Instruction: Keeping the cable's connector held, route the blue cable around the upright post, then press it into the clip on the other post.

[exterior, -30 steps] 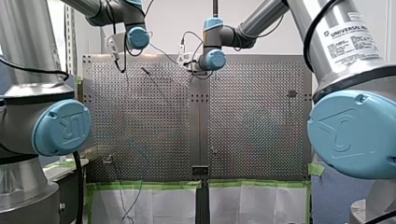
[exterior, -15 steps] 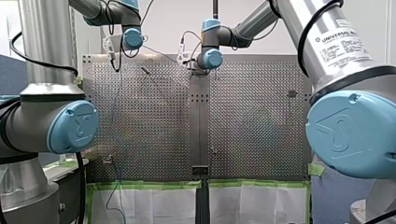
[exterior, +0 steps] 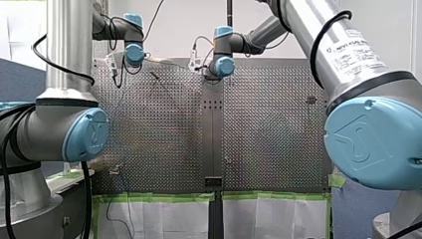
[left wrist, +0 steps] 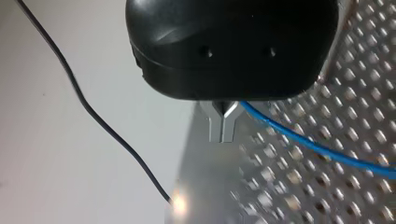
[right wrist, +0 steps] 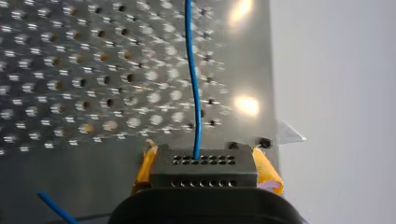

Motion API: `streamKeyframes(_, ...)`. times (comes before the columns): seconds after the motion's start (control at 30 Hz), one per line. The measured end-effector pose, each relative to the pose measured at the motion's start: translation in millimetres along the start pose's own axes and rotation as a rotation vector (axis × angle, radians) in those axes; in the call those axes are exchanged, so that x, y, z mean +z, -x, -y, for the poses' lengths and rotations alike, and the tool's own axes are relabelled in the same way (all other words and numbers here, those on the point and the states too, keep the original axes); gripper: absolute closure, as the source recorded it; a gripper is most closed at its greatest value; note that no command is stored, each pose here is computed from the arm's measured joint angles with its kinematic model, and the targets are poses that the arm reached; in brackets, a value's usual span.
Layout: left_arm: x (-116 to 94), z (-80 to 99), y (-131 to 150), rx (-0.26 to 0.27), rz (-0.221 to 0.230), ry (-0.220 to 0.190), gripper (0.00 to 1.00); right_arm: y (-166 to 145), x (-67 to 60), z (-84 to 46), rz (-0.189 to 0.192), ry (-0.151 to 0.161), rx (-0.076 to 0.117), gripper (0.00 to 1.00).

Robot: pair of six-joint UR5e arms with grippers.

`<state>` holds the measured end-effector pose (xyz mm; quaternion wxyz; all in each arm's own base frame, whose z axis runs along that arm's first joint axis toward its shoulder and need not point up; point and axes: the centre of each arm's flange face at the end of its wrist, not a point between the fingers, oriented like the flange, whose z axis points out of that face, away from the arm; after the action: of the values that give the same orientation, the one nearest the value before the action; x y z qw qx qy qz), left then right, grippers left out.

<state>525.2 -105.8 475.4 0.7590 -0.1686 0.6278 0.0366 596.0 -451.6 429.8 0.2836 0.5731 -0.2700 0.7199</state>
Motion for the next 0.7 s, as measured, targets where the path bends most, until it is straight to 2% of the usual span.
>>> streamKeyframes(0.27,35.7,-30.6,-32.7,0.024,-0.047,0.007,1.0,-34.1,16.3,-10.8,-0.072,0.012,-0.006,1.0)
streamKeyframes(0.37,47.5,-44.6,-42.1,0.031,-0.063,0.01,1.0,-40.1,21.7,-15.3,-0.088,0.019,-0.01,1.0)
streamKeyframes(0.53,56.0,-53.9,-50.0,0.036,-0.081,-0.013,1.0,-26.5,26.1,-22.6,-0.063,0.031,-0.021,1.0)
streamKeyframes(0.7,55.8,-44.0,-53.2,0.012,-0.082,-0.067,1.0,-6.9,26.7,-25.3,-0.024,0.037,-0.035,1.0)
